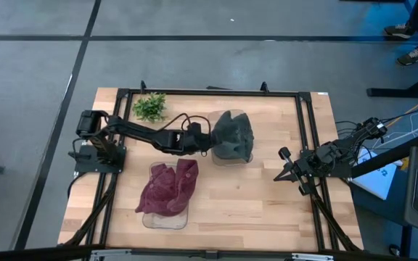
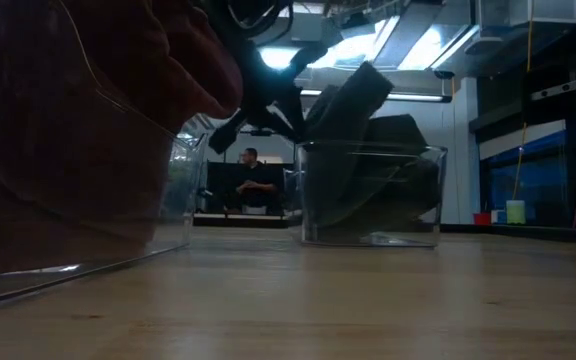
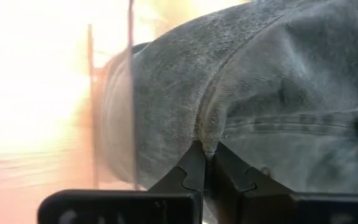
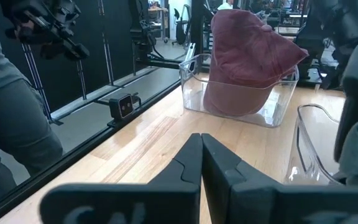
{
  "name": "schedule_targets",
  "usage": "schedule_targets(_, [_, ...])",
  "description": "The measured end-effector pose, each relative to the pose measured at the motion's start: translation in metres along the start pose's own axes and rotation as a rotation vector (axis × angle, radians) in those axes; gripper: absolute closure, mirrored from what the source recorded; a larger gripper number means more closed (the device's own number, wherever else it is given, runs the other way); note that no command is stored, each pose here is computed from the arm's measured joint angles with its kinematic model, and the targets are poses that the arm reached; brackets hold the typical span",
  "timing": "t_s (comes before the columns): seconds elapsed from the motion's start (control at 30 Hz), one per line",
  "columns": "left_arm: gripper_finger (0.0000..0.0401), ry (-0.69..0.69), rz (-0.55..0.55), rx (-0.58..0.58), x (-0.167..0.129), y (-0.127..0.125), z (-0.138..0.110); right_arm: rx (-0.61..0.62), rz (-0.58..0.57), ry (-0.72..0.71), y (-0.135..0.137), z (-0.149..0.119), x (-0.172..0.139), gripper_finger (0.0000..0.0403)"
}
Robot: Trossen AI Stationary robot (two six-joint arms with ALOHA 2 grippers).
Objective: Pick & Place hat
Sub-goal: Put the black cap into the right transparent bin, then return to Home Position
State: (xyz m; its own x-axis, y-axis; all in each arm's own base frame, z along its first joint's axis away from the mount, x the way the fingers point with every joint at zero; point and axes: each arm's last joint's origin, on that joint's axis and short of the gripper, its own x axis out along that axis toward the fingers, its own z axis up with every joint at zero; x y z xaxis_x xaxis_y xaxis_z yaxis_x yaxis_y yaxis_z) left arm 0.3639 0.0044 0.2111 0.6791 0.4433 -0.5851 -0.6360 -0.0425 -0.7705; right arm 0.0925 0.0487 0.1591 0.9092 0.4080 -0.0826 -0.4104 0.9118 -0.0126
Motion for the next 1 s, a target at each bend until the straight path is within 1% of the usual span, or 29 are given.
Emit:
schedule_targets(0.07, [0.0388, 0.012, 0.022, 0.014, 0.003, 0.004, -0.003, 0.000, 0.000, 0.000, 0.000, 0.000, 0.000, 0.0395])
schedule_targets(0.33, [0.0371, 0.095, 0.006, 0.008, 0.019, 0.009, -0.016, 0.000, 0.000, 0.000, 0.000, 0.000, 0.000, 0.0395])
schedule_targets(0.43, [0.0356, 0.100, -0.012, 0.059, 0.021, 0.009, -0.018, 0.000, 0.000, 0.000, 0.000, 0.000, 0.000, 0.0395])
schedule_targets(0.6, [0.0309, 0.094, -0.026, 0.149, 0.020, 0.008, -0.018, 0.000, -0.001, 0.000, 0.000, 0.000, 0.000, 0.0395])
schedule_targets(0.83, [0.0235, 0.098, -0.066, 0.222, 0.008, -0.001, -0.013, 0.000, 0.000, 0.000, 0.000, 0.000, 0.000, 0.0395])
schedule_targets(0.93, [0.0215, 0.074, -0.100, 0.254, -0.002, -0.008, -0.007, 0.000, 0.000, 0.000, 0.000, 0.000, 0.000, 0.0395])
schedule_targets(1.0, [0.0207, 0.066, -0.112, 0.298, -0.009, -0.012, -0.004, 0.000, 0.000, 0.000, 0.000, 0.000, 0.000, 0.0395])
